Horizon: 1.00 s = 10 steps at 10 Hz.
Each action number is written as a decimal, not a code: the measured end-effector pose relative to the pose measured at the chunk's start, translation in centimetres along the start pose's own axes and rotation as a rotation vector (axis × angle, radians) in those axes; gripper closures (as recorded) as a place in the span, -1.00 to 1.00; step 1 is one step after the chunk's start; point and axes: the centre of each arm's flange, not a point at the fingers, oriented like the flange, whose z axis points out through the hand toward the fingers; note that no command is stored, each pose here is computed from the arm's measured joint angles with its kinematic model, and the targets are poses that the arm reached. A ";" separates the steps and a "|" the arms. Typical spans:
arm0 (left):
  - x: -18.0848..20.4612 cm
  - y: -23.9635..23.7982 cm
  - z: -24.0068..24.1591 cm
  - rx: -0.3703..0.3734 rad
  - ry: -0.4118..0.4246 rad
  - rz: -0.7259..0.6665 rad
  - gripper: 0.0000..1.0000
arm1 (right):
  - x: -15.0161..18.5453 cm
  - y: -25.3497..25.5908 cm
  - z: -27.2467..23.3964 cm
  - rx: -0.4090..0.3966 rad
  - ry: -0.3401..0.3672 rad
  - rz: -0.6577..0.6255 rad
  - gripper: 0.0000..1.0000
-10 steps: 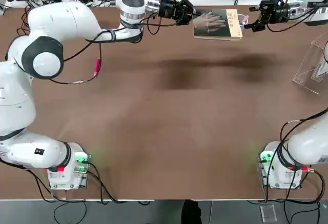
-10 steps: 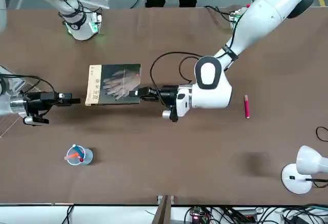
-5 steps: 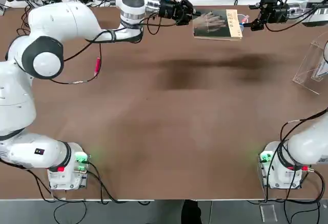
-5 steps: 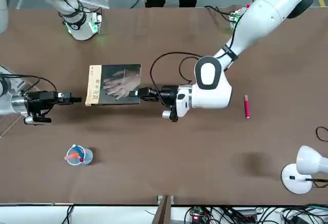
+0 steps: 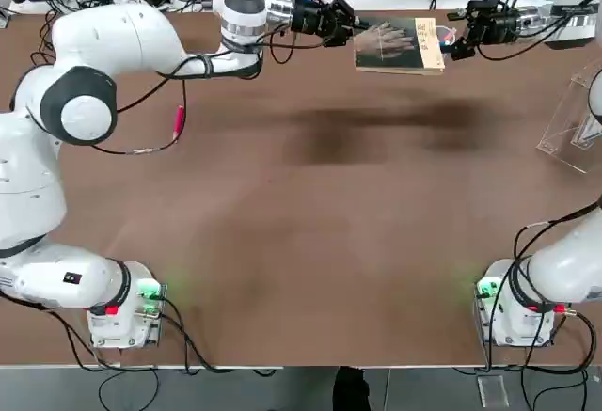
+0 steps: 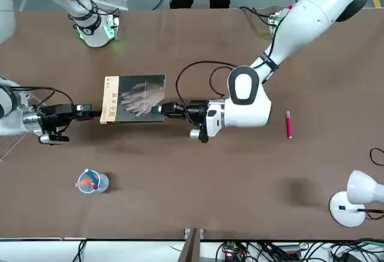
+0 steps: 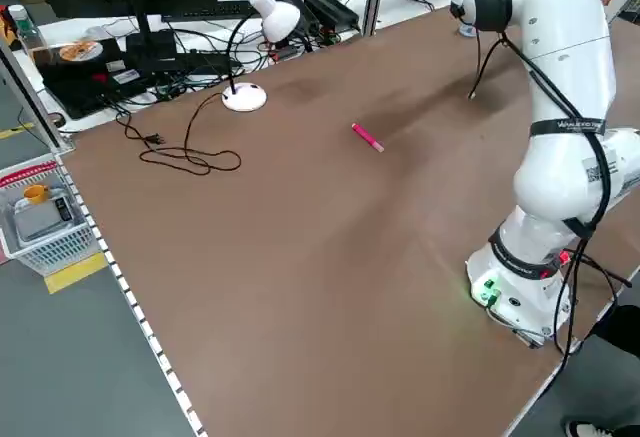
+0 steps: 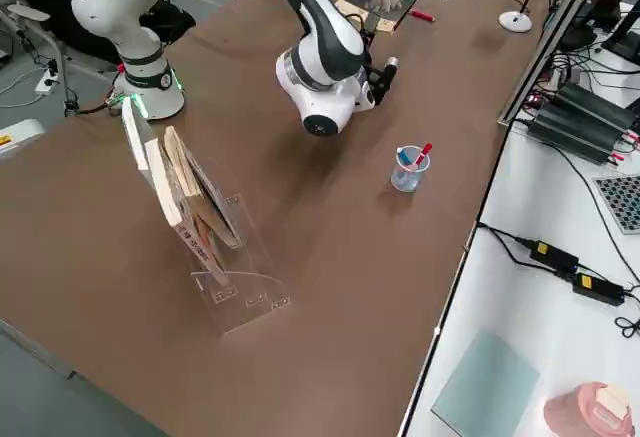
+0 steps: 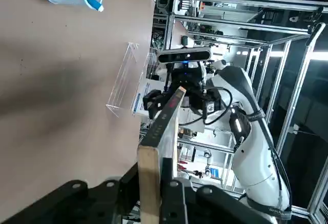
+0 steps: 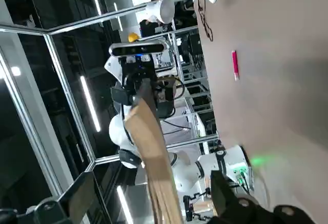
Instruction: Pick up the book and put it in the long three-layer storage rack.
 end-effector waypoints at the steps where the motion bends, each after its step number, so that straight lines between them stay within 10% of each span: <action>1: 0.0 0.0 0.0 0.000 0.000 0.000 0.91 | -0.1 0.4 0.7 0.005 -0.011 0.009 -0.99; 7: 0.0 0.0 0.0 0.000 0.000 0.000 0.91 | -1.3 2.2 3.3 0.032 -0.053 0.055 -0.74; 10: 0.0 0.0 0.0 0.000 0.000 0.000 0.91 | -2.3 2.4 3.6 0.050 -0.066 0.070 -0.09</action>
